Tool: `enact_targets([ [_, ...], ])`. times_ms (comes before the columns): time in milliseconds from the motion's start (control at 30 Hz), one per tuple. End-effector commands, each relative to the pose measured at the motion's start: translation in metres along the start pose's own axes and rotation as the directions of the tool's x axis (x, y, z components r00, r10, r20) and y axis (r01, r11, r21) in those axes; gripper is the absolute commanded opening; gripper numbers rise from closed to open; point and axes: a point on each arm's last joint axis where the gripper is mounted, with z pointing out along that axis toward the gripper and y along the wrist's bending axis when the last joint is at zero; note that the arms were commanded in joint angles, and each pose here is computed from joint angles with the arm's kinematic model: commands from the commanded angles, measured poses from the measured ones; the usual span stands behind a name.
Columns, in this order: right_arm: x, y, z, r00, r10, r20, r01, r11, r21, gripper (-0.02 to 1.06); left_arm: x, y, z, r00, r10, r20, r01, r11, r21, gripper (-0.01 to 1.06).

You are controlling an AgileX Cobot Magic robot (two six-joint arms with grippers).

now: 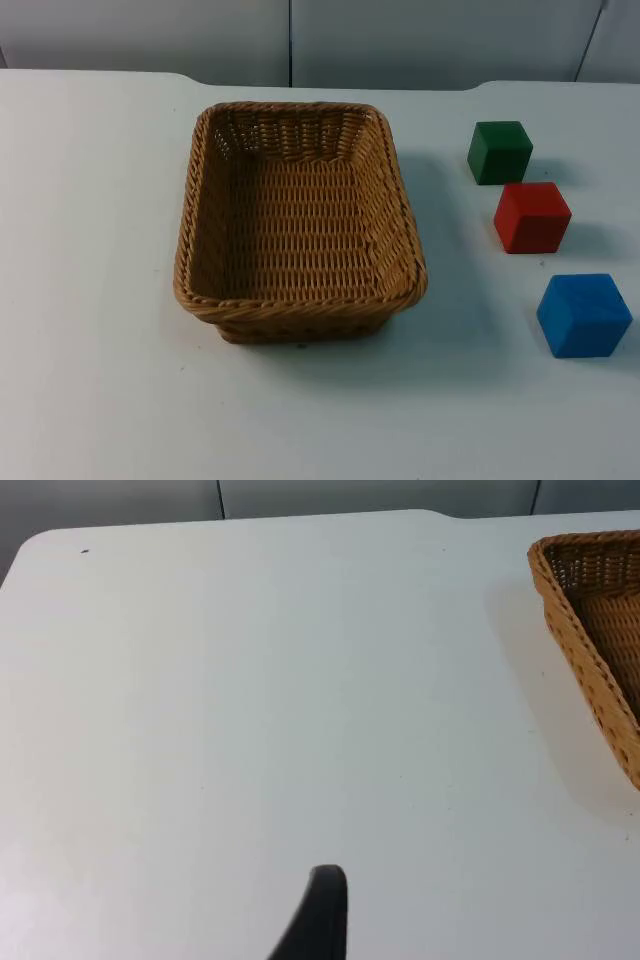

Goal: Pick up the basket with the left hand and place the blue cube into the basket with the right hand.

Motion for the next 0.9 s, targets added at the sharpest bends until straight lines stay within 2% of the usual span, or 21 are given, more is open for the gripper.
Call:
enact_targets([
  [0, 0.001, 0.0, 0.002, 1.0, 0.0, 0.005, 0.0, 1.0, 0.004, 1.04, 0.001, 0.0, 0.001, 1.0, -0.01, 0.004, 0.01, 1.0, -0.003, 0.81],
  [233, 0.001, 0.0, 0.002, 1.0, 0.0, 0.005, 0.0, 1.0, 0.004, 1.04, 0.0, 0.0, -0.001, 1.0, -0.026, 0.011, 0.026, 1.0, -0.001, 0.81],
  [567, 0.001, 0.0, 0.002, 1.0, 0.0, 0.005, 0.0, 1.0, 0.004, 1.04, -0.021, -0.001, -0.026, 0.992, -0.025, 0.123, 0.025, 1.0, 0.001, 0.81],
  [867, 0.001, 0.0, 0.002, 1.0, 0.0, 0.005, 0.0, 1.0, 0.004, 1.04, -0.065, 0.001, -0.034, 0.987, -0.023, 0.157, 0.024, 1.0, 0.0, 0.81],
])
